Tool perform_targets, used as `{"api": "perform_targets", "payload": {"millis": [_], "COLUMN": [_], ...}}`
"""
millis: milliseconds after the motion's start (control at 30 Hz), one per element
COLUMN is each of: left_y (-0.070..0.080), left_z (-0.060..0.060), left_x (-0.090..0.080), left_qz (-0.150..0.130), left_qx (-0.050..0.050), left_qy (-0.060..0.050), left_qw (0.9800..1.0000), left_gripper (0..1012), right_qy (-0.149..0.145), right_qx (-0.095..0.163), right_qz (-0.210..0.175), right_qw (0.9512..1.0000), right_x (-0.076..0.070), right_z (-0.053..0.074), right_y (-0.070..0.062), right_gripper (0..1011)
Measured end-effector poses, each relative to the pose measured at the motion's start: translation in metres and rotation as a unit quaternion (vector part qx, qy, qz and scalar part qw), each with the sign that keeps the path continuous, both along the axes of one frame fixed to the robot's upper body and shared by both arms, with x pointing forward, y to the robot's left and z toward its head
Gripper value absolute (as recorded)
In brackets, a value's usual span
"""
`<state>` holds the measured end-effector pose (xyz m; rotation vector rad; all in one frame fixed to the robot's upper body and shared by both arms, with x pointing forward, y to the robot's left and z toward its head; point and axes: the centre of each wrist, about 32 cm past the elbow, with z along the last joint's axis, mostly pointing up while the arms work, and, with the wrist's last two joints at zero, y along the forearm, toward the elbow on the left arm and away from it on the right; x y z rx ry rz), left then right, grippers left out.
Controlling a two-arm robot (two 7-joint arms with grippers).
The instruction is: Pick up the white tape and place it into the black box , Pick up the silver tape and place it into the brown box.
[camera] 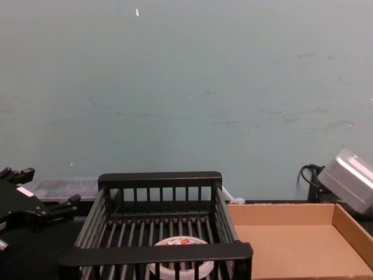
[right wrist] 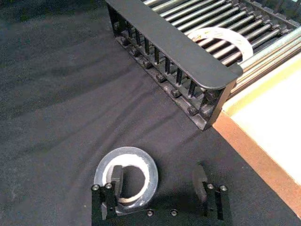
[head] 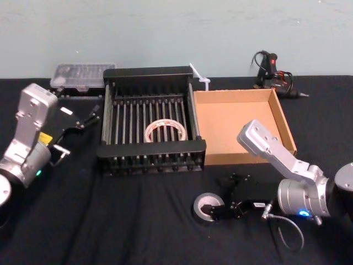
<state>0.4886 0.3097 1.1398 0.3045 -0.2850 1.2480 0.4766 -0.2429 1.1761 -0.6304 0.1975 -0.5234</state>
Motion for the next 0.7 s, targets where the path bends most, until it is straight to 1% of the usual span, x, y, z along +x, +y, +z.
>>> {"api": "perform_targets", "payload": {"millis": [33, 67, 100, 133, 200, 233, 300, 333, 400, 500, 533, 600, 633, 700], "left_y": [0.0, 0.0, 0.0, 0.0, 0.0, 0.0, 0.0, 0.0, 0.0, 0.0, 0.0, 0.0, 0.0, 0.0], "left_z": [0.0, 0.0, 0.0, 0.0, 0.0, 0.0, 0.0, 0.0, 0.0, 0.0, 0.0, 0.0, 0.0, 0.0], "left_x": [0.0, 0.0, 0.0, 0.0, 0.0, 0.0, 0.0, 0.0, 0.0, 0.0, 0.0, 0.0, 0.0, 0.0], "left_qz": [0.0, 0.0, 0.0, 0.0, 0.0, 0.0, 0.0, 0.0, 0.0, 0.0, 0.0, 0.0, 0.0, 0.0], "left_qx": [0.0, 0.0, 0.0, 0.0, 0.0, 0.0, 0.0, 0.0, 0.0, 0.0, 0.0, 0.0, 0.0, 0.0], "left_qy": [0.0, 0.0, 0.0, 0.0, 0.0, 0.0, 0.0, 0.0, 0.0, 0.0, 0.0, 0.0, 0.0, 0.0], "left_qw": [1.0, 1.0, 1.0, 1.0, 1.0, 1.0, 1.0, 1.0, 1.0, 1.0, 1.0, 1.0, 1.0, 1.0], "left_gripper": [1001, 1001, 1001, 1001, 1001, 1002, 1001, 1001, 1001, 1001, 1001, 1001, 1001, 1001], "right_qy": [0.0, 0.0, 0.0, 0.0, 0.0, 0.0, 0.0, 0.0, 0.0, 0.0, 0.0, 0.0, -0.001, -0.001], "right_qx": [0.0, 0.0, 0.0, 0.0, 0.0, 0.0, 0.0, 0.0, 0.0, 0.0, 0.0, 0.0, 0.0, 0.0], "right_qz": [0.0, 0.0, 0.0, 0.0, 0.0, 0.0, 0.0, 0.0, 0.0, -0.001, -0.001, -0.001, -0.001, -0.001], "right_qw": [1.0, 1.0, 1.0, 1.0, 1.0, 1.0, 1.0, 1.0, 1.0, 1.0, 1.0, 1.0, 1.0, 1.0], "right_x": [0.0, 0.0, 0.0, -0.0001, -0.0001, -0.0001, -0.0001, -0.0002, -0.0002, -0.0002, -0.0003, -0.0003, -0.0003, -0.0003], "right_z": [0.0, 0.0, 0.0, 0.0, 0.0, 0.0, 0.0001, 0.0001, 0.0001, 0.0001, 0.0001, 0.0001, 0.0001, 0.0001], "right_y": [0.0, -0.0001, -0.0001, -0.0001, -0.0001, -0.0001, -0.0001, -0.0001, -0.0001, -0.0001, -0.0001, -0.0001, -0.0001, -0.0001], "right_gripper": [931, 925, 903, 860, 824, 769, 732, 677, 634, 531, 511, 431, 416, 329]}}
